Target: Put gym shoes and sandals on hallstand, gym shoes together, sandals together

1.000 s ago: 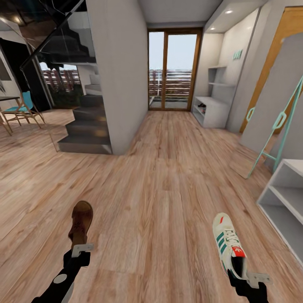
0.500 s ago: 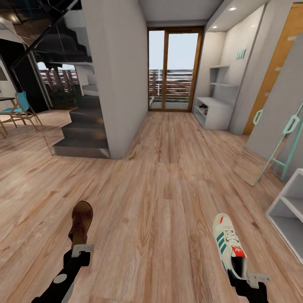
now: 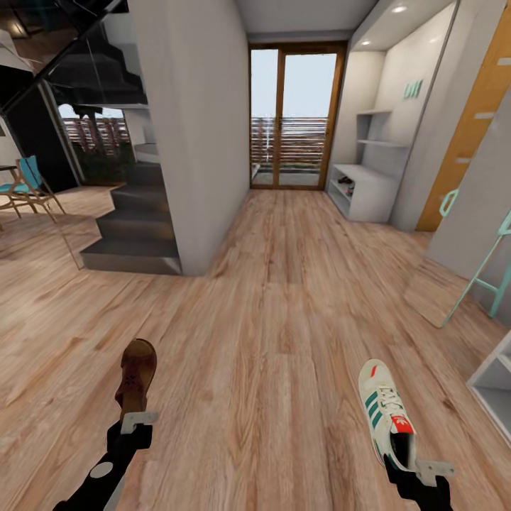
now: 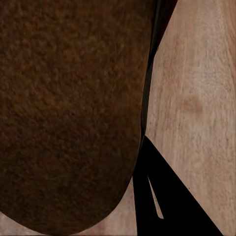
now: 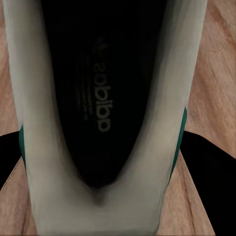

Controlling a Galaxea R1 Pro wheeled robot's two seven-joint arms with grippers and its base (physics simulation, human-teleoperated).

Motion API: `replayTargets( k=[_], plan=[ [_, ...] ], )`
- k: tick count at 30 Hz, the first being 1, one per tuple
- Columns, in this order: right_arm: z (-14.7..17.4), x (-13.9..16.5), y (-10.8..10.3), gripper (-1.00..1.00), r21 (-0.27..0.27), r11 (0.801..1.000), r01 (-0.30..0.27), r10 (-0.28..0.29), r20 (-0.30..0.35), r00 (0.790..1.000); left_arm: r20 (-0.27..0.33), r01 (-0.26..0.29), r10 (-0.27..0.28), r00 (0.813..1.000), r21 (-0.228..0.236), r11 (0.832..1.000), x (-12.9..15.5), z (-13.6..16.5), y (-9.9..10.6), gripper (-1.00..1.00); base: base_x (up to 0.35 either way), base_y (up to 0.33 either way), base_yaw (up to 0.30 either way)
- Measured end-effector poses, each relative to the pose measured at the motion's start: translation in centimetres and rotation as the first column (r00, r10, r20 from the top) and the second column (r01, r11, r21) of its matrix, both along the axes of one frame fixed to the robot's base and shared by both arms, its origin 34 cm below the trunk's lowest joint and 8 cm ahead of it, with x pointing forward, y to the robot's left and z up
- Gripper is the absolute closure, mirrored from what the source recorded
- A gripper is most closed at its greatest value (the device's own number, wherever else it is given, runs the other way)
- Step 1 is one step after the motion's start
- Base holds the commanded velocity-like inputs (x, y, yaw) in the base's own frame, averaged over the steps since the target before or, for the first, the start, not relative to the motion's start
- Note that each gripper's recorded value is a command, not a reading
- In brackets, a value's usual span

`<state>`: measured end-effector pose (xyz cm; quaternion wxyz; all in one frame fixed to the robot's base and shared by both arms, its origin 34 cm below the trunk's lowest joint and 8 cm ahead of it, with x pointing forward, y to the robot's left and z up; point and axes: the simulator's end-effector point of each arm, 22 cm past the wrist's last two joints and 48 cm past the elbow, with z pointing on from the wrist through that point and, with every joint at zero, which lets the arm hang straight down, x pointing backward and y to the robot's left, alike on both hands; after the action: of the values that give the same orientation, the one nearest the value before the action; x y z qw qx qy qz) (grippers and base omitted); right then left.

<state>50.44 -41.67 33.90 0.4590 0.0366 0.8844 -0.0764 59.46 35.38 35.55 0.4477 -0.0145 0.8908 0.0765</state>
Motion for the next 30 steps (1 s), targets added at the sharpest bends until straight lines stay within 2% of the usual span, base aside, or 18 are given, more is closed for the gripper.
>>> replayTargets(
  k=[30],
  plan=[
    [0.0, 0.0, 0.0, 1.0, 0.0, 1.0, 0.0, 0.0, 0.0, 1.0, 0.0, 0.0, 0.0, 1.0, 0.002, 1.0, 0.01, 0.03, 0.11, 1.0, 0.34, 0.0, 0.0]
  ],
)
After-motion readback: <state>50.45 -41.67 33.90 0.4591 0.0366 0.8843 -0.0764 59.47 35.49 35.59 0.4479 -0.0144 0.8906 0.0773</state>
